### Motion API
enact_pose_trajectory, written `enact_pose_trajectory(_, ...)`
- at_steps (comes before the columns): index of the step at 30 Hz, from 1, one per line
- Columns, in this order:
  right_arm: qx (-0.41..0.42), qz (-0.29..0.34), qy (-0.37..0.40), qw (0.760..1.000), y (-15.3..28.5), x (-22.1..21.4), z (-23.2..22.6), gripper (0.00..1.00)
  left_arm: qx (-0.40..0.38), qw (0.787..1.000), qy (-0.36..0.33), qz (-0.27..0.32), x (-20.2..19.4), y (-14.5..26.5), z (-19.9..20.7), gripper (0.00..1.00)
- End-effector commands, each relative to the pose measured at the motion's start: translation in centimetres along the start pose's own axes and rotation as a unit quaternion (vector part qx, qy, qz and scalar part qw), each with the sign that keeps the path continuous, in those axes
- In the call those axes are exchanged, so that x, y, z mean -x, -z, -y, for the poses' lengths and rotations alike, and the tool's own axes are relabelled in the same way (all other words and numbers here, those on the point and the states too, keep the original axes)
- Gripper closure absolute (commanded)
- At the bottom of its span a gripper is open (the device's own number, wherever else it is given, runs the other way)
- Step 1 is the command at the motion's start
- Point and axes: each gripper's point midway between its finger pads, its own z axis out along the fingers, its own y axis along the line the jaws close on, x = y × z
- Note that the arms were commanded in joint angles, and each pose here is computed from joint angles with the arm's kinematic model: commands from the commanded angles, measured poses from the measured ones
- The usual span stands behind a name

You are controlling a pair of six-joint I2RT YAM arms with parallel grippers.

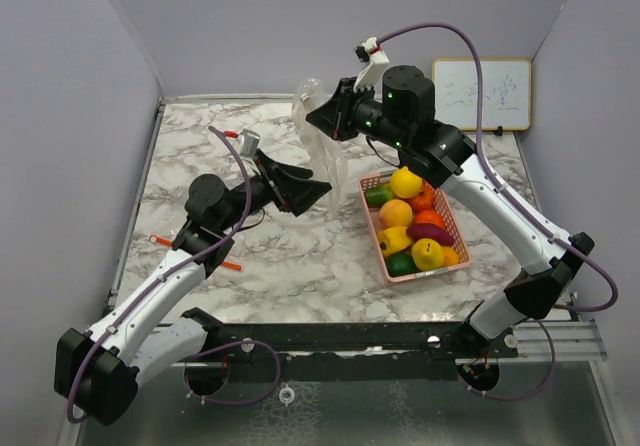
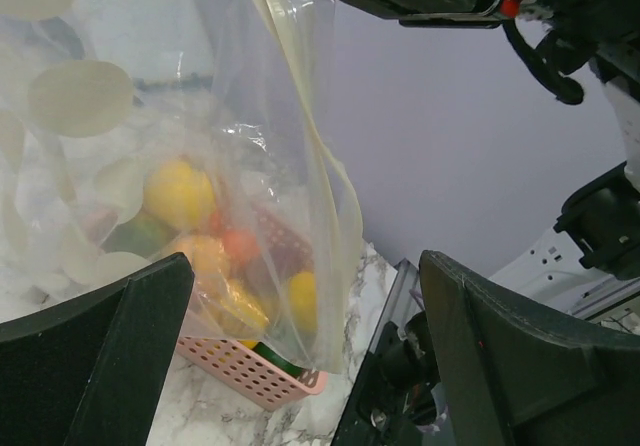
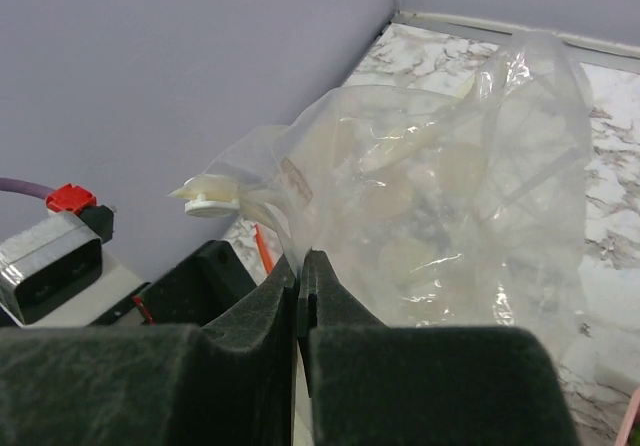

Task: Place the food in the zip-top bag and seal the zipper
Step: Open the zipper of the food storage bag.

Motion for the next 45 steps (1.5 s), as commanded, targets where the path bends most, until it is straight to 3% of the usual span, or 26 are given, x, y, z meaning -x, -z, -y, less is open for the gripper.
enact_pose_trajectory(1, 0.040, 0.024, -0.010, 0.999, -0.2, 1.9, -2.0, 0.98, 0.004, 0.999, -0.038, -0.016, 0.0, -1.4, 0.4, 0.01)
enact_pose_trajectory(13, 0.047, 0.034, -0.023, 0.998, 0.4, 2.9, -2.7, 0.98, 0.125, 0.985, -0.111, -0.033, -0.3, -1.4, -4.3, 0.03)
enact_pose_trajectory(18, 0.049, 0.034, -0.026, 0.998, 0.3, 3.2, -3.0, 0.98, 0.132, 0.981, -0.133, -0.044, -0.8, -0.7, -4.6, 0.18)
enact_pose_trajectory(21, 0.056, 0.032, -0.030, 0.997, 0.4, 3.3, -3.3, 0.98, 0.136, 0.980, -0.136, -0.043, -0.7, -0.7, -4.9, 0.20)
enact_pose_trajectory(27, 0.058, 0.023, -0.047, 0.997, 0.2, 2.7, -3.3, 0.98, 0.149, 0.981, -0.128, 0.005, 1.4, -1.7, -5.1, 0.07)
enact_pose_trajectory(39, 0.048, 0.012, -0.080, 0.996, 0.6, 1.7, -2.9, 0.98, 0.280, 0.941, -0.167, 0.086, 6.2, -1.6, -9.3, 0.33)
enact_pose_trajectory(45, 0.036, 0.002, -0.108, 0.993, 0.4, 0.5, -2.3, 0.98, 0.292, 0.933, -0.169, 0.126, 8.0, -2.0, -9.6, 0.28)
